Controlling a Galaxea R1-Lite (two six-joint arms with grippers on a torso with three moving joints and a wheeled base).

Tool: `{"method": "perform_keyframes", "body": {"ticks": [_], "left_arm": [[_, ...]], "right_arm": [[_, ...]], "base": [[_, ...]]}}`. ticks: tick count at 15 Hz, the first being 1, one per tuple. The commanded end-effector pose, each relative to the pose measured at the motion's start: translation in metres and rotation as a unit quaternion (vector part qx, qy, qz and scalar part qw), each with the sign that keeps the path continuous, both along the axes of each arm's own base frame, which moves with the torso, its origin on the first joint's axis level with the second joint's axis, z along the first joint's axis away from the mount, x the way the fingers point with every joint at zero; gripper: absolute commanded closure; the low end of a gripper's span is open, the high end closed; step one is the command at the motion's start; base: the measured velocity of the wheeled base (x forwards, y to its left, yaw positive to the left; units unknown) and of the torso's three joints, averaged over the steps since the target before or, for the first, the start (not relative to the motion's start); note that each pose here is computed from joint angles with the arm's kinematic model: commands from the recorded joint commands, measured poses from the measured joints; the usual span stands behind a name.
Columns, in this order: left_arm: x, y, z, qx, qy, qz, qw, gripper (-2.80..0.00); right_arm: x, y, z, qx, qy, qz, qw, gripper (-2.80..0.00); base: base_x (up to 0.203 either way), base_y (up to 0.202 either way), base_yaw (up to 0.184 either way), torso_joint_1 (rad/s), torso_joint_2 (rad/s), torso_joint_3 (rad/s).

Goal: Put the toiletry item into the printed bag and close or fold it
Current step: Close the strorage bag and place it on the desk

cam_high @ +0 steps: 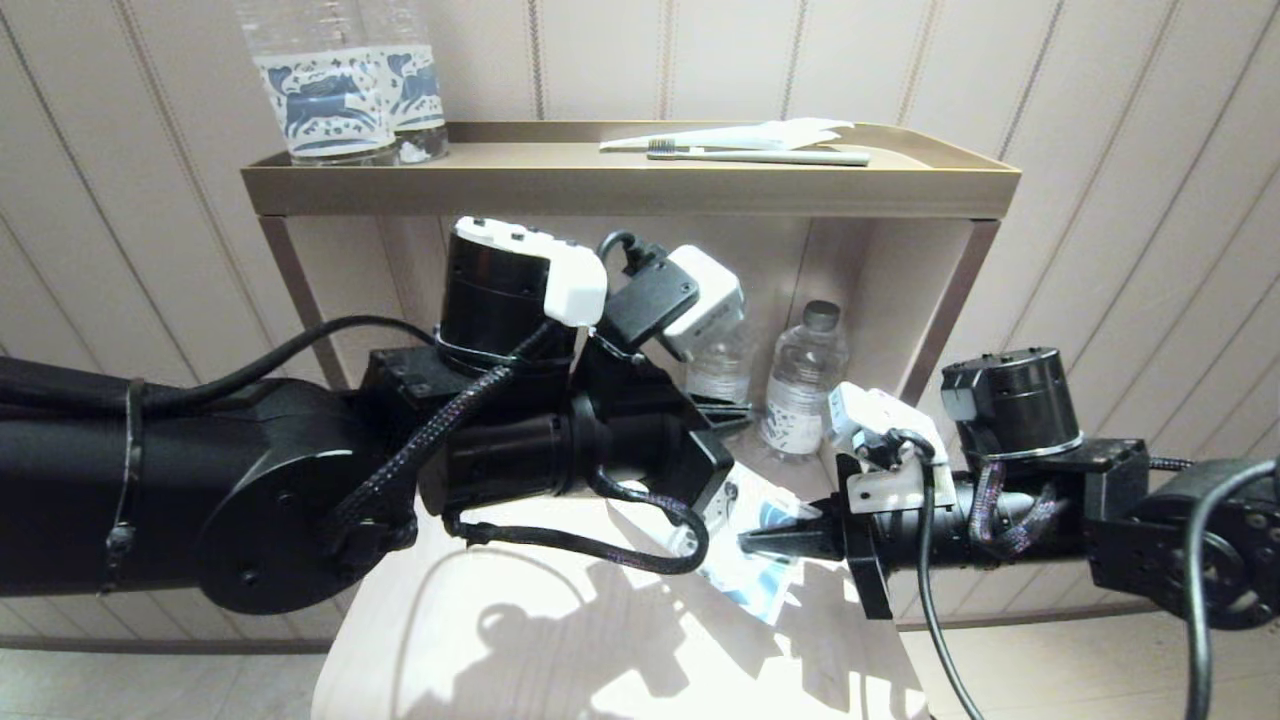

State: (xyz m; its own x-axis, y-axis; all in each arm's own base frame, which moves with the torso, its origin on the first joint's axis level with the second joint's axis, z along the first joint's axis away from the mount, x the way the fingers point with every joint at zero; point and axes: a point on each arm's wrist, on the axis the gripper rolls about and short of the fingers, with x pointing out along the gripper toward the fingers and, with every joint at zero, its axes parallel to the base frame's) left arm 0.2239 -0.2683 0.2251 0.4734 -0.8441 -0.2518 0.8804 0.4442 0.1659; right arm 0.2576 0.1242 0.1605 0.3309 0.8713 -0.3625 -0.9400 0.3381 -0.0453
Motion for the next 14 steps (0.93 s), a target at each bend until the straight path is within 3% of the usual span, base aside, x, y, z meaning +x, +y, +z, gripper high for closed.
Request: {"method": "perform_keyframes", "body": {"ticks": [1, 3, 7, 11, 14], "left_arm": [[-0.002, 0.01, 0.009, -0.016, 0.003, 0.012, 0.9998, 0.0], [-0.005, 0.02, 0.013, -0.024, 0.014, 0.043, 0.9987, 0.0], [-0.013, 0.051, 0.011, -0.018, 0.016, 0.123, 0.9922, 0.0], [-0.04, 0.084, 0.012, -0.031, 0.026, 0.144, 0.9888, 0.0], [-0.052, 0.096, 0.014, -0.053, 0.042, 0.15, 0.9864, 0.0]], "right_arm": [[-0.005, 0.0, 0.003, -0.009, -0.018, -0.011, 1.0, 0.0], [-0.004, -0.002, 0.011, -0.033, -0.053, -0.047, 0.997, 0.0], [-0.028, -0.009, 0.028, -0.062, -0.054, -0.054, 0.995, 0.0], [-0.057, 0.012, 0.041, -0.089, -0.063, -0.017, 0.994, 0.0], [-0.063, 0.027, 0.039, -0.14, -0.095, -0.043, 0.985, 0.0]], "base": [[0.0, 0.0, 0.0, 0.0, 0.0, 0.0], [0.0, 0.0, 0.0, 0.0, 0.0, 0.0], [0.0, 0.0, 0.0, 0.0, 0.0, 0.0], [0.0, 0.0, 0.0, 0.0, 0.0, 0.0], [0.0, 0.0, 0.0, 0.0, 0.0, 0.0]]}}
